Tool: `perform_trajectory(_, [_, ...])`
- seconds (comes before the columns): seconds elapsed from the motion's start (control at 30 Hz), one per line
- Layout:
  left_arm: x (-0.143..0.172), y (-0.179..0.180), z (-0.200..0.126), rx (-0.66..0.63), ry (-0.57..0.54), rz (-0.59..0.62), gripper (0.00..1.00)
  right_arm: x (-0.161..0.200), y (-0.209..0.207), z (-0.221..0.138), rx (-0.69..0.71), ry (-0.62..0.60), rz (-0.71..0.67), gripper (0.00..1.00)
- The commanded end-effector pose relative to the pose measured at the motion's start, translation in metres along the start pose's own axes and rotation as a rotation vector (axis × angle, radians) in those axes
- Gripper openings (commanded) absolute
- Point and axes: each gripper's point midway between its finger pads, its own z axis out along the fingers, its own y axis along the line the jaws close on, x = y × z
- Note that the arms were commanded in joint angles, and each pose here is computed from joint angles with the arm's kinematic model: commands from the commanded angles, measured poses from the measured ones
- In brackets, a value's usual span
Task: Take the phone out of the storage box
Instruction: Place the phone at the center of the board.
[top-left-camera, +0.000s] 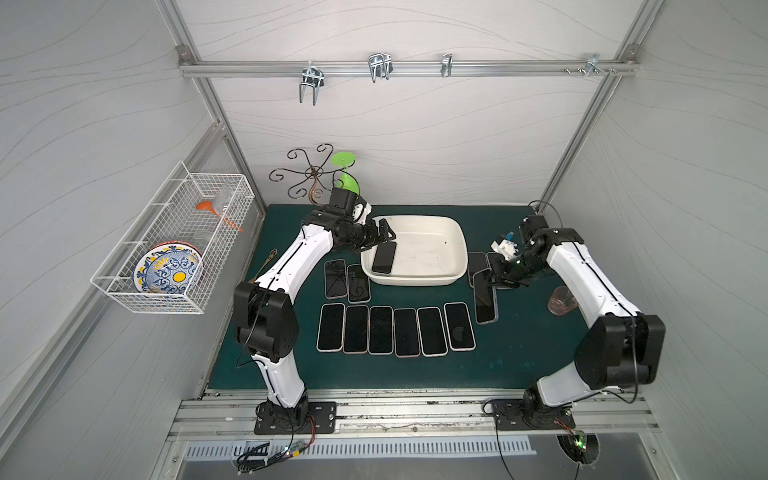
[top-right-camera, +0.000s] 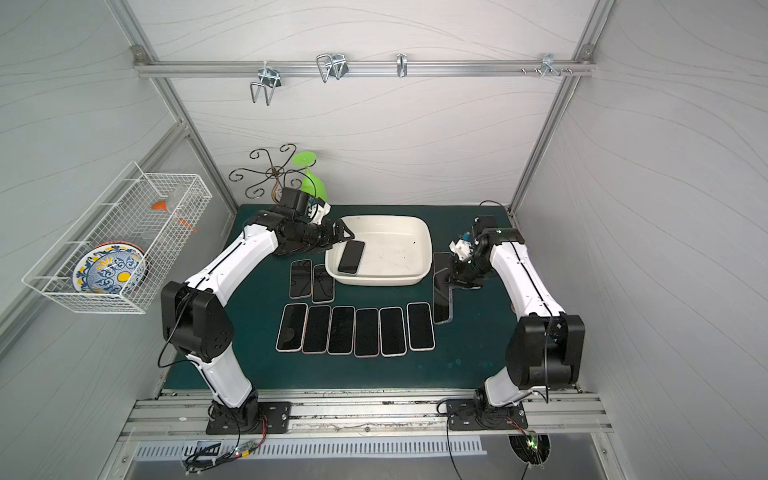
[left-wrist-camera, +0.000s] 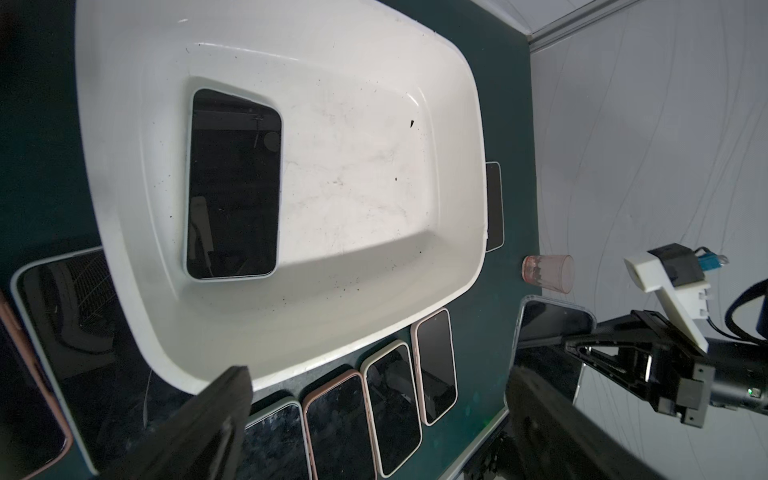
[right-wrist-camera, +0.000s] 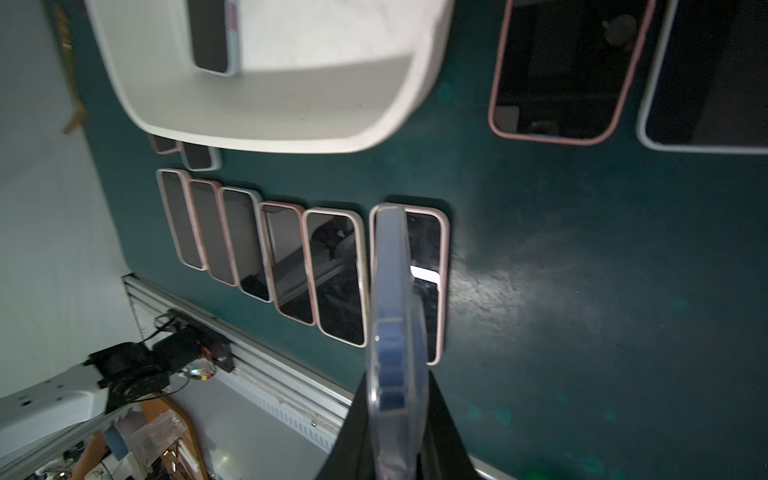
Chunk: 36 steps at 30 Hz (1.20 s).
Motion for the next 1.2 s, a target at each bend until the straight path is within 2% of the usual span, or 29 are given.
perform_trajectory(0.0, [-0.004,-0.012,-0.017,0.021,-0.046,0.075,1.00,0.017,-0.024,0.020,0.118,0.122,0.005,0.00])
perform_trajectory(0.13, [0.003,-0.007,-0.013,0.023,-0.031,0.071,1.00,0.020,-0.037,0.041,0.163,0.193,0.011,0.00])
perform_trajectory(0.4, [0.010,0.002,-0.004,0.015,-0.011,0.068,1.00,0.017,-0.029,0.074,0.084,0.219,0.017,0.00])
perform_trajectory(0.57, [0.012,0.008,-0.002,0.003,0.000,0.064,1.00,0.028,-0.035,0.095,0.065,0.275,0.041,0.00])
perform_trajectory(0.8, [0.011,0.011,0.001,-0.004,0.003,0.054,1.00,0.031,-0.051,0.099,0.100,0.277,0.073,0.00])
perform_trajectory(1.0, [0.012,0.014,0.004,-0.012,0.009,0.047,1.00,0.029,-0.065,0.097,0.121,0.272,0.101,0.17])
perform_trajectory(1.07, [0.013,0.016,0.005,-0.015,0.015,0.042,1.00,0.029,-0.069,0.098,0.137,0.276,0.108,0.19])
perform_trajectory(1.17, [0.013,0.018,0.007,-0.020,0.017,0.035,1.00,0.030,-0.072,0.101,0.142,0.287,0.114,0.27])
